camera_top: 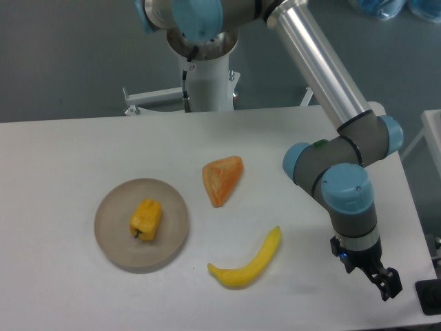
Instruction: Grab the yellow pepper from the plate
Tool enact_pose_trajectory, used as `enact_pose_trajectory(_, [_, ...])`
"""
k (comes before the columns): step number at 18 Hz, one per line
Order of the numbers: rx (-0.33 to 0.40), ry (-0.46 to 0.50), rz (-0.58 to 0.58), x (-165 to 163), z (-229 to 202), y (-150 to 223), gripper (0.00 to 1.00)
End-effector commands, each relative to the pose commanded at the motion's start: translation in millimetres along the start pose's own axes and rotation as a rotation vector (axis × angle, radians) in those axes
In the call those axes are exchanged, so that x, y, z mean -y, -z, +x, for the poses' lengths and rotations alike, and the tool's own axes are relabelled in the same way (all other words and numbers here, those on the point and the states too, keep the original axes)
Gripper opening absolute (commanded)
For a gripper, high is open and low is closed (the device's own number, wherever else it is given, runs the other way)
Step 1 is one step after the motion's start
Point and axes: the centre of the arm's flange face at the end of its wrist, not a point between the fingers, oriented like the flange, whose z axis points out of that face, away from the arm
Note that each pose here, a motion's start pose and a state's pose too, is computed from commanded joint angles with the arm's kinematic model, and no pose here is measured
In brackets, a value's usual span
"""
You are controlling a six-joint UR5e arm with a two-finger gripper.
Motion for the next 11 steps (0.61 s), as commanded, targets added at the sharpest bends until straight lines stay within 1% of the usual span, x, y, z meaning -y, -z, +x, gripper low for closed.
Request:
enact_pose_trajectory(6, [0.004,0.001,0.001,-0.2,-1.5,2.4,1.0])
enact_pose_trajectory(9, [0.012,0.003,0.004,0.3,-3.4,11.2,1.0])
enact_pose_trajectory(11, [0.013,0.02,0.01,10.0,-1.0,14.5,1.0])
